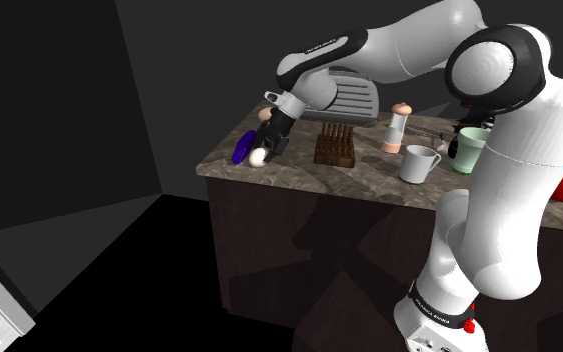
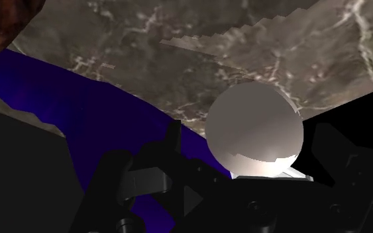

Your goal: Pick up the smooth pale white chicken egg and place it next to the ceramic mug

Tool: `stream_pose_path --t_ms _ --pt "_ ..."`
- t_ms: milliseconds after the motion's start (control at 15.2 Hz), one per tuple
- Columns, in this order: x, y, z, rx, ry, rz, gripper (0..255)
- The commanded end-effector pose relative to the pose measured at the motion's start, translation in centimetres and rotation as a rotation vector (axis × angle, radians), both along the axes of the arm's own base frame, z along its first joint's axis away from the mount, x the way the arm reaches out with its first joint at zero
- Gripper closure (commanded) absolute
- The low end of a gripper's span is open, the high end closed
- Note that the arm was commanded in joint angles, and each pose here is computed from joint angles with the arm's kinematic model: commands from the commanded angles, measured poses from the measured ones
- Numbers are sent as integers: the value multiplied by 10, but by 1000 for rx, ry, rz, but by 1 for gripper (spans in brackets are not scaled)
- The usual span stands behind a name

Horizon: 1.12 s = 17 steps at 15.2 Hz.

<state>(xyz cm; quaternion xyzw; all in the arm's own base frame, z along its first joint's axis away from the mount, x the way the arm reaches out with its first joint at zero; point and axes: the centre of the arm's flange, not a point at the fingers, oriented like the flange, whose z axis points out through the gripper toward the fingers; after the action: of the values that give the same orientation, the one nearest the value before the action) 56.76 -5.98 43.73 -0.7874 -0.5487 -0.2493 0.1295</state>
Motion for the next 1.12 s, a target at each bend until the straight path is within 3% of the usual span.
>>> stream_pose_path --t_ms 0,66,660,1056 --pt "0 3 -5 -1 13 8 0" --pt "0 3 -6 -1 13 8 255" --pt "0 3 -5 -1 13 8 255" --pt "0 3 26 -1 13 8 255"
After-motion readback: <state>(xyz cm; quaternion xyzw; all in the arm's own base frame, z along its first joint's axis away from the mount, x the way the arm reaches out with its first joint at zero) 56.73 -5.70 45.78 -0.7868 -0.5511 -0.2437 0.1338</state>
